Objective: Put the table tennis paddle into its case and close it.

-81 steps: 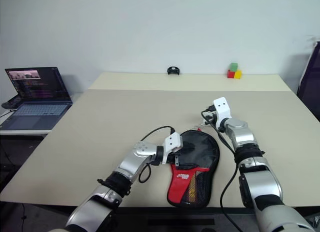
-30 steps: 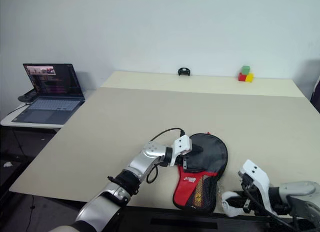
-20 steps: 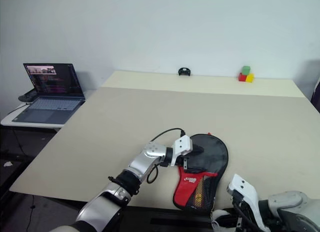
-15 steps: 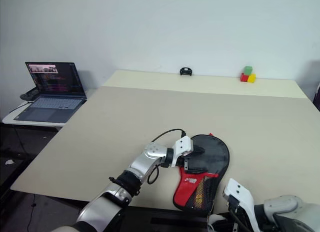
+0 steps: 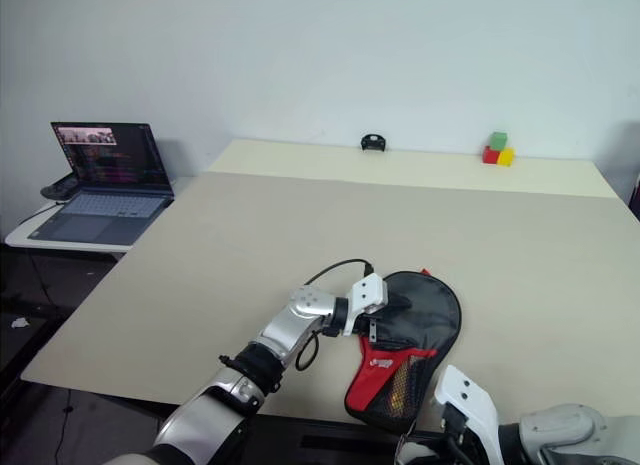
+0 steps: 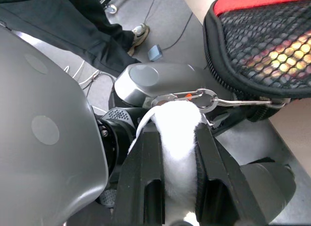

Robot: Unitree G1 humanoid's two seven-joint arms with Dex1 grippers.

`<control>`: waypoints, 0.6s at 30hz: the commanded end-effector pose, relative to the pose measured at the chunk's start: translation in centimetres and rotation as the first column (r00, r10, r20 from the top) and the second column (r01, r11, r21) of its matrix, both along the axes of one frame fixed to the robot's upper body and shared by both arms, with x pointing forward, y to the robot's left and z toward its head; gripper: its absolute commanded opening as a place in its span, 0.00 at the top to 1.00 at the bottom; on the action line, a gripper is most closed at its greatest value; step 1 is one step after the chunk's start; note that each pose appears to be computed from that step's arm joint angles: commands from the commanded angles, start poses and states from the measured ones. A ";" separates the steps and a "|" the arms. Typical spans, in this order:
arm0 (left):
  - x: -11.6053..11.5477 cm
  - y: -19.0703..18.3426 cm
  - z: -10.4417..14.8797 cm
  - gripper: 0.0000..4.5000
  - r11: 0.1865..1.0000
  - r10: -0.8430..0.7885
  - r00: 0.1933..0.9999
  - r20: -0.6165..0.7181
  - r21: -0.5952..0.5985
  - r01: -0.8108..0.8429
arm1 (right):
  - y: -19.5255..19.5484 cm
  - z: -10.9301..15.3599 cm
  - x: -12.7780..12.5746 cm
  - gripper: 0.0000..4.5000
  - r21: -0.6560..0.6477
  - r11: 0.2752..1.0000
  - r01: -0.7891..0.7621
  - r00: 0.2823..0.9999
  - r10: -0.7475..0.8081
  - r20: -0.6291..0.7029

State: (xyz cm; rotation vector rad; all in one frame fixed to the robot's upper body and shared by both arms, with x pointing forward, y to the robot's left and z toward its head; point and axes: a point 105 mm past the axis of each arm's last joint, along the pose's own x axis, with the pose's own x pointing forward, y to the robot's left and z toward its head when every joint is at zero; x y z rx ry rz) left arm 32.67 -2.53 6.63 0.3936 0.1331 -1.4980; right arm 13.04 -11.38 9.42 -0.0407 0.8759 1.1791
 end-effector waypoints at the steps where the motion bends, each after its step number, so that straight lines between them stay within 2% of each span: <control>1: -1.4 1.1 -5.1 0.00 0.984 0.023 0.995 -0.099 0.176 -0.005 | 2.0 1.3 -1.9 0.93 0.110 0.990 -0.090 0.994 0.095 -0.044; 2: -1.4 1.1 -5.1 0.00 0.984 0.022 0.995 -0.098 0.177 -0.004 | 2.0 1.4 -1.7 0.93 0.109 0.991 -0.082 0.995 0.087 -0.048; 13: -1.4 1.0 -5.1 0.00 0.984 0.024 0.995 -0.095 0.175 -0.007 | 1.9 0.7 -3.3 0.13 0.041 0.989 -0.141 0.986 0.144 -0.088; 18: -1.5 0.8 -5.1 0.00 0.985 0.017 0.996 -0.093 0.173 -0.001 | 2.1 0.5 -3.6 0.13 0.022 0.984 -0.175 0.983 0.176 -0.057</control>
